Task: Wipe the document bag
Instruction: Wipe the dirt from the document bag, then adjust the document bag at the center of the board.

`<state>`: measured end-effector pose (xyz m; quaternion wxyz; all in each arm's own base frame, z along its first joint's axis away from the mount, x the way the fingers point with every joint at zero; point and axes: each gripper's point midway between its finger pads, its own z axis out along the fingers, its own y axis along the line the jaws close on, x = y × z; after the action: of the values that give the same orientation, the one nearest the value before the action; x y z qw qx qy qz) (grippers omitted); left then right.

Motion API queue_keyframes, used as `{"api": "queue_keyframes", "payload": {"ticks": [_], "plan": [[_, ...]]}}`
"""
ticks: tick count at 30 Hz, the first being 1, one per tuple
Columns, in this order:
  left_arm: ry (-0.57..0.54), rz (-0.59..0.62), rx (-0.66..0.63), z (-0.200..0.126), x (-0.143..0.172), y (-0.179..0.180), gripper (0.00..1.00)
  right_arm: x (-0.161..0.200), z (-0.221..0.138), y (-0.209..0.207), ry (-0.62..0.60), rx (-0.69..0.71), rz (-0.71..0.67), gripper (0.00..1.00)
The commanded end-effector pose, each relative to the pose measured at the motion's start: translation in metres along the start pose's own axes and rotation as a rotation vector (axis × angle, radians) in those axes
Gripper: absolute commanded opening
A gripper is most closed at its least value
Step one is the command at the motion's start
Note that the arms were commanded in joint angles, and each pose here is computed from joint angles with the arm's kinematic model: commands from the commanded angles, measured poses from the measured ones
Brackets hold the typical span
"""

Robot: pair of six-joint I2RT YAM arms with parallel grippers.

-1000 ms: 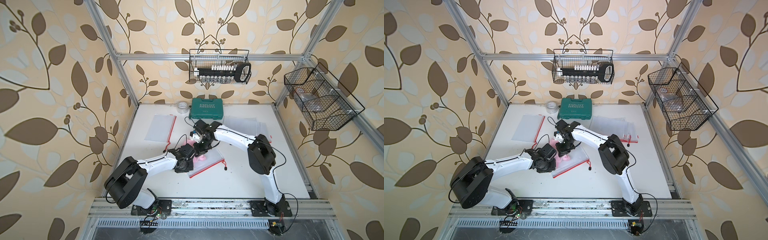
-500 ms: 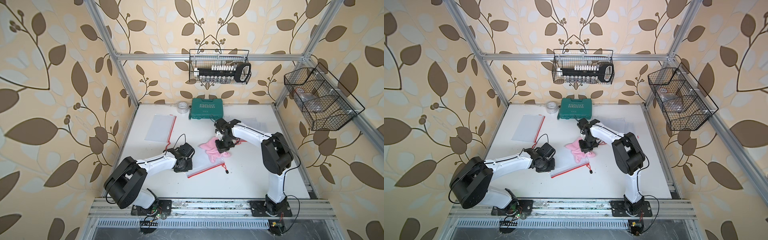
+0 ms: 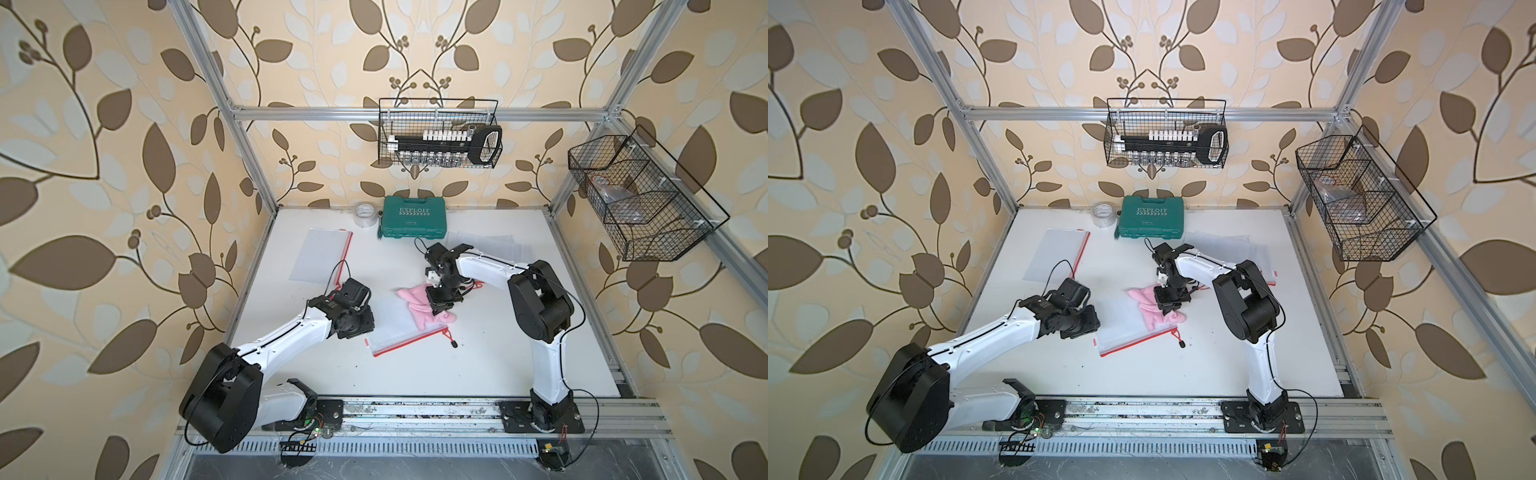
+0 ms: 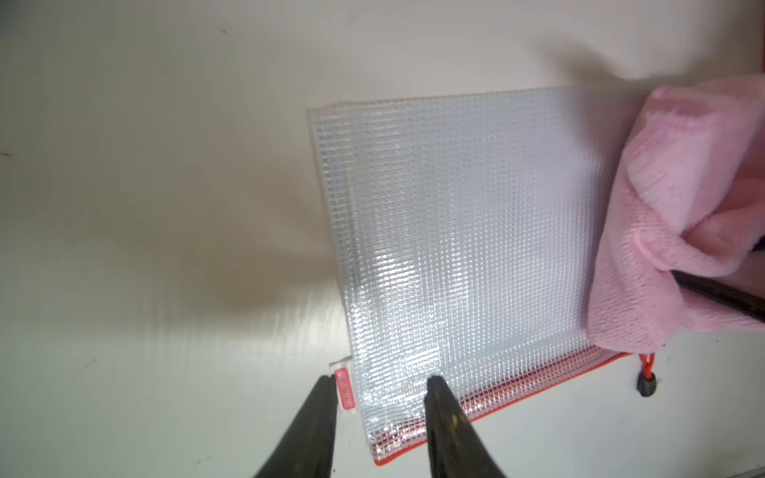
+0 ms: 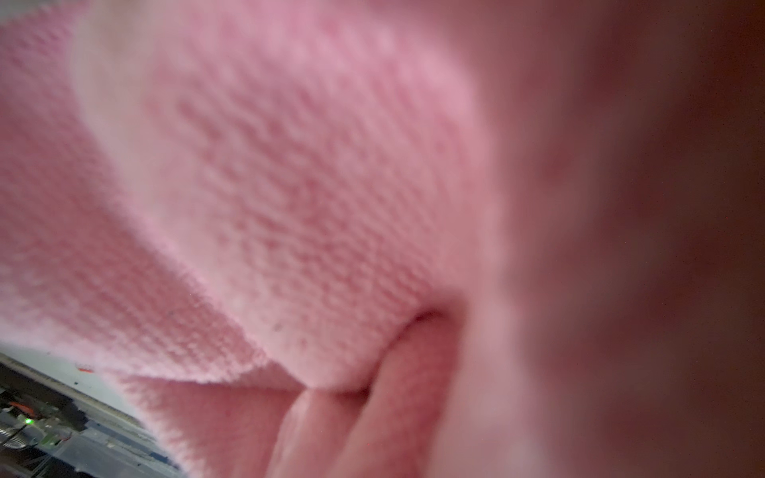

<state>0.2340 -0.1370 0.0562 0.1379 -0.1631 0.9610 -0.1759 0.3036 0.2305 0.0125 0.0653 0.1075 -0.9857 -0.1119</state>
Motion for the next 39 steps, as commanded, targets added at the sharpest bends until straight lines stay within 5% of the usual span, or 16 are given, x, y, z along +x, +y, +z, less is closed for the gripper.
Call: {"api": "queue_keyframes", "payload": {"ticks": [1, 19, 23, 29, 34, 39], "plan": [[0.076, -0.105, 0.081, 0.016, 0.009, 0.005, 0.43, 0.015, 0.047, -0.036, 0.097, 0.102, 0.034, 0.0], [0.187, -0.312, 0.128, 0.082, 0.044, 0.037, 0.46, 0.027, 0.061, -0.022, 0.162, -0.098, 0.084, 0.0], [0.168, -0.301, 0.179, 0.079, 0.034, 0.024, 0.33, 0.029, 0.062, -0.02, 0.164, -0.115, 0.089, 0.0], [0.001, -0.207, 0.17, 0.031, -0.006, 0.006, 0.01, 0.025, 0.046, -0.011, 0.125, -0.138, 0.074, 0.0], [-0.141, -0.064, 0.041, -0.036, -0.046, 0.002, 0.0, 0.017, -0.01, -0.006, -0.006, -0.105, 0.046, 0.0], [-0.238, 0.143, -0.345, -0.121, -0.09, 0.024, 0.0, 0.022, -0.057, -0.035, -0.115, -0.003, 0.113, 0.0]]}}
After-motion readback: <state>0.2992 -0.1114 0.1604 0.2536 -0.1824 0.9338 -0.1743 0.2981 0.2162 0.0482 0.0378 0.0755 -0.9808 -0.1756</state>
